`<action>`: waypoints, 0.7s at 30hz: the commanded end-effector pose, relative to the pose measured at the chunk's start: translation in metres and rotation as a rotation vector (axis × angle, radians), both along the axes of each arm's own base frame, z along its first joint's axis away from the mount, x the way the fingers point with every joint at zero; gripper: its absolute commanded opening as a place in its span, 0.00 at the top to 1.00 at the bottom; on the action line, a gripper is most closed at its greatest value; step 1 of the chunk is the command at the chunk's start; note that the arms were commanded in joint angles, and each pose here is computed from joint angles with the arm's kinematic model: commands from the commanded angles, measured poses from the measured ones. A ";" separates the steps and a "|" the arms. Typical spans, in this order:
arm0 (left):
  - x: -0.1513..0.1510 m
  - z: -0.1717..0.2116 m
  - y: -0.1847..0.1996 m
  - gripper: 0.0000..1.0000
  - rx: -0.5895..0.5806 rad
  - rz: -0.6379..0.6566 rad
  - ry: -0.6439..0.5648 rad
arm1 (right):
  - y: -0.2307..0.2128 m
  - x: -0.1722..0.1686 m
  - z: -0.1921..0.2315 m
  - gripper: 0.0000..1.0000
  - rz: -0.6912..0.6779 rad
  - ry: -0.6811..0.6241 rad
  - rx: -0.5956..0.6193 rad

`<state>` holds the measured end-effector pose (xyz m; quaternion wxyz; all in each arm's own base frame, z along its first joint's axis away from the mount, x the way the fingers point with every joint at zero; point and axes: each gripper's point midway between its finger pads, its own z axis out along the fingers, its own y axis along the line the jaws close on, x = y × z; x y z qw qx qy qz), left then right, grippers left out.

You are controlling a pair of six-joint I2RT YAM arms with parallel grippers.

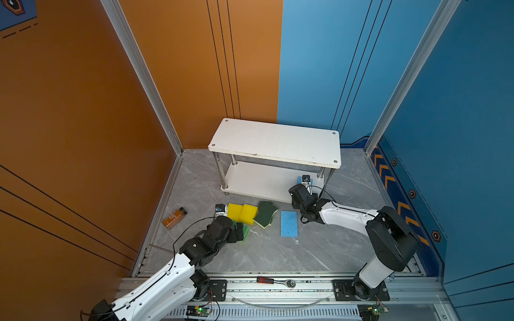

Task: Place and organize the cleaning sponges onto the shelf
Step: 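Lower the blue sponge onto the lower shelf and open the right gripper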

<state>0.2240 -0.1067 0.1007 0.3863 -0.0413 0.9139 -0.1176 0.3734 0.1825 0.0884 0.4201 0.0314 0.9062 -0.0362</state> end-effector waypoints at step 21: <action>0.000 0.002 0.003 0.02 -0.013 0.013 -0.004 | -0.013 -0.026 -0.030 0.18 0.015 0.145 -0.096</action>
